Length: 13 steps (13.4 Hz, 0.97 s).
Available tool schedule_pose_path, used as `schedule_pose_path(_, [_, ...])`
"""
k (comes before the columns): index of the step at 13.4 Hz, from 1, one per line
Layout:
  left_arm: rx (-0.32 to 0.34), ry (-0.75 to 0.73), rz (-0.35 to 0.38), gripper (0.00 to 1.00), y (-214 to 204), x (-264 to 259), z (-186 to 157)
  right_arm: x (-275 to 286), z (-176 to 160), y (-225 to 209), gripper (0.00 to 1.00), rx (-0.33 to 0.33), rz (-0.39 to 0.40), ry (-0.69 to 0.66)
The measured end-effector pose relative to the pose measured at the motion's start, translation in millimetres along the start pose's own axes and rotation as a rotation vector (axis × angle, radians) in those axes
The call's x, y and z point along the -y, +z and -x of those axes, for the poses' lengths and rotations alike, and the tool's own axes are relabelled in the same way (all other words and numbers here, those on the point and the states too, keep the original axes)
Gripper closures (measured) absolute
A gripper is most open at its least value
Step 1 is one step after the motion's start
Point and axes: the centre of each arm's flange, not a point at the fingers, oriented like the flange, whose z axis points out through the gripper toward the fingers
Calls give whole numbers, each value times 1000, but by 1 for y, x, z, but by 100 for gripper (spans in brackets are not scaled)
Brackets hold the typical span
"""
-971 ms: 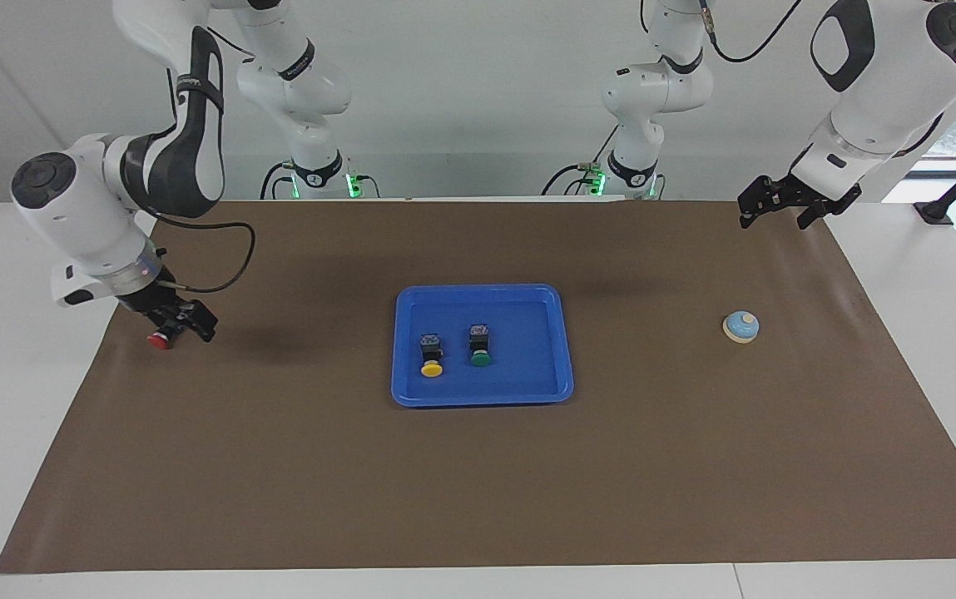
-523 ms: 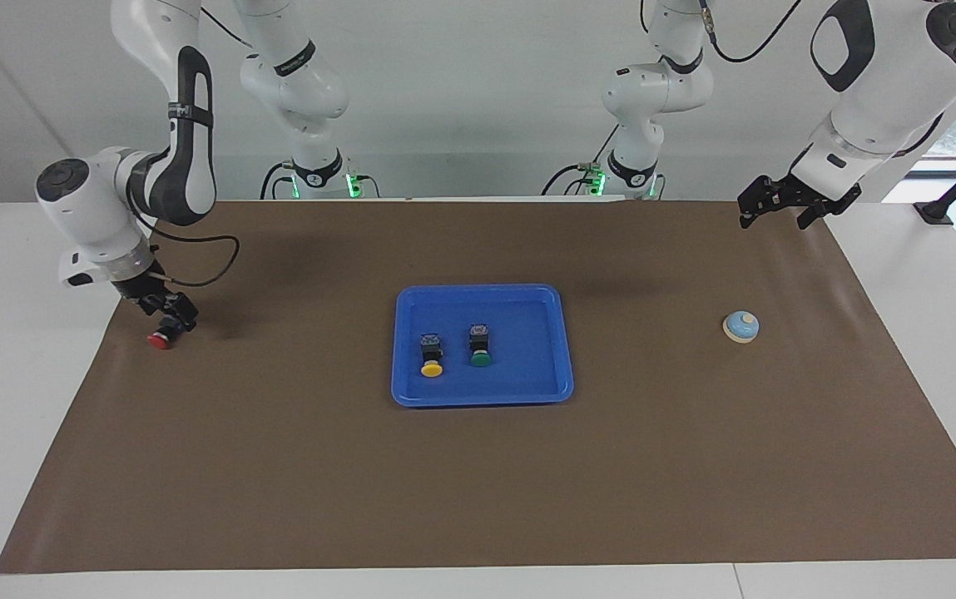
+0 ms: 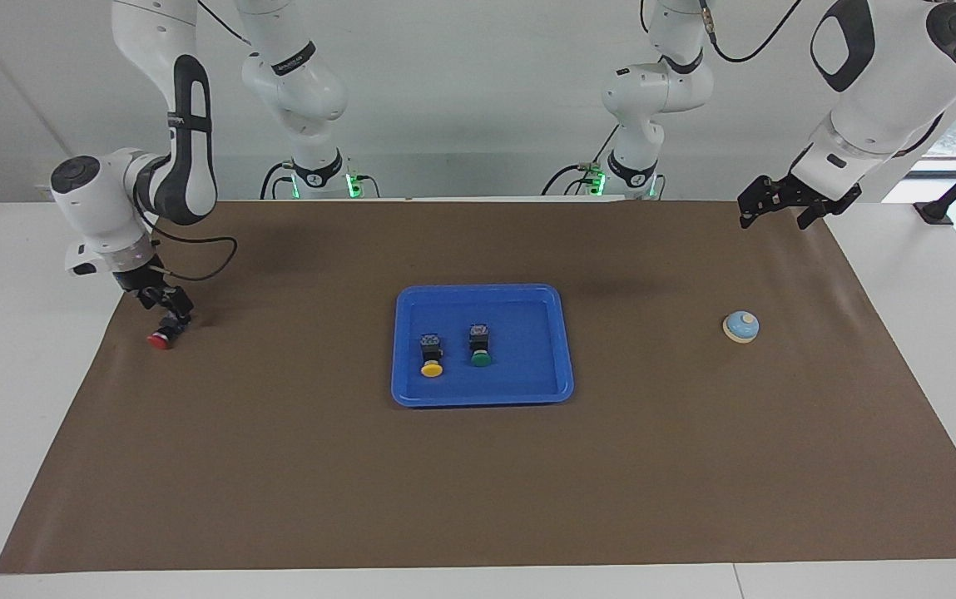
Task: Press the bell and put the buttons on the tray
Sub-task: 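Grasp the red-cap button with the right gripper, then carry the red-cap button into the tray beside the green one and release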
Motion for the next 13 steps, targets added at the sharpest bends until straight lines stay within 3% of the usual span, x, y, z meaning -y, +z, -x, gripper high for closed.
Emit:
schedule_pose_path(3, [0,0,0,0,0,0,0,-10,-1,15,18,-12,-1,-4])
schedule_pose_path(6, [0,0,0,0,0,0,0,-3,-4,9,55,-23,-3,-16])
schedule_pose_path(10, [0,0,0,0,0,0,0,22,-13,-3,57,33,-6,-65])
schedule_pose_path(13, [0,0,0,0,0,0,0,77,-37,-44,57,94,-5,-108])
